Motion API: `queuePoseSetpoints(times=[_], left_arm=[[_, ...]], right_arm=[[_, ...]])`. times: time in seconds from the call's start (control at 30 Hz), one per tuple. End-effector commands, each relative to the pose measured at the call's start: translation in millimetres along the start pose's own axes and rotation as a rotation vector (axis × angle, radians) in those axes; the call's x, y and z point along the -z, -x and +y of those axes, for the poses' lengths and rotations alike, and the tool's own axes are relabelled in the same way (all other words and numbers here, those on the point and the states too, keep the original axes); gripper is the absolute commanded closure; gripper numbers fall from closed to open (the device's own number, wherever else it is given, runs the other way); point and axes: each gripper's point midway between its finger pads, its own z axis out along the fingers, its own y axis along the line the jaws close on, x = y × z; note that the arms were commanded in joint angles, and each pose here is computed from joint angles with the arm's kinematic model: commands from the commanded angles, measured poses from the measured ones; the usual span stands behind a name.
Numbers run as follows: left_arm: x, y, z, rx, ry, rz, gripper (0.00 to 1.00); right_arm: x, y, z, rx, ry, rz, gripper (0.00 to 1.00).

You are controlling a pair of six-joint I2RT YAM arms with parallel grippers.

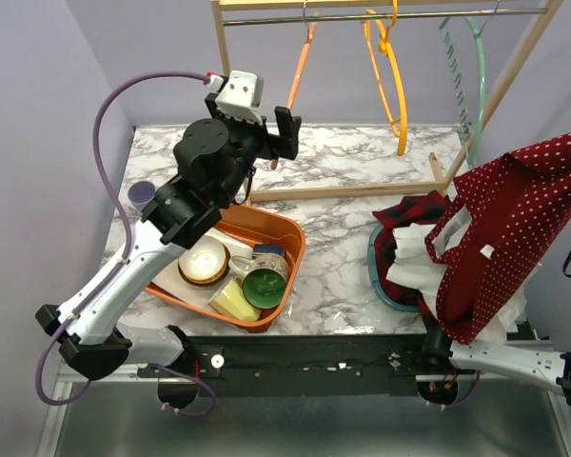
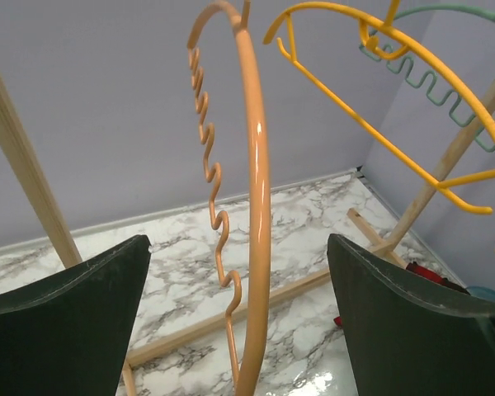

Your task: Remove the skirt from the hanger

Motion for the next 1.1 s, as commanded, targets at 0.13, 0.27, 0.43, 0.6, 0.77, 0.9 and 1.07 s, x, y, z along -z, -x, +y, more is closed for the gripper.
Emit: queuePoseSetpoints(times=[0.13,0.27,0.43,0.6,0.77,0.9,1.07], left_arm=[[26,12,0,0.04,-0.046,0.006,0.01],[51,17,4,0.086,-0.063,0.011,0.01],[71,32,3,0.134,-0.1,-0.03,0.01],[91,49,9,0.146,-0.106,-0.071,0.01],[100,50,13,0.136,-0.103,-0.07,0.01],[103,52,17,0.126,-0.084,-0.065,0.01],[112,60,21,0.119,-0.086,-0.079,0.01]], right_arm=[[29,-93,22,0.105,-0.032,0.215,0.99],[59,-129,8,-0.02,-0.048,0.267,0.99],[79,-178,23,0.015,-0.063,0.387,0.99],[88,-213,54,0.112,-0.001,0.501,0.99],[83,-243,78,0.223,0.064,0.56,0.99],[84,-296,71,0.184,-0.021,0.79,0.99],[99,-318,46,0.096,-0.167,0.836,0.99]])
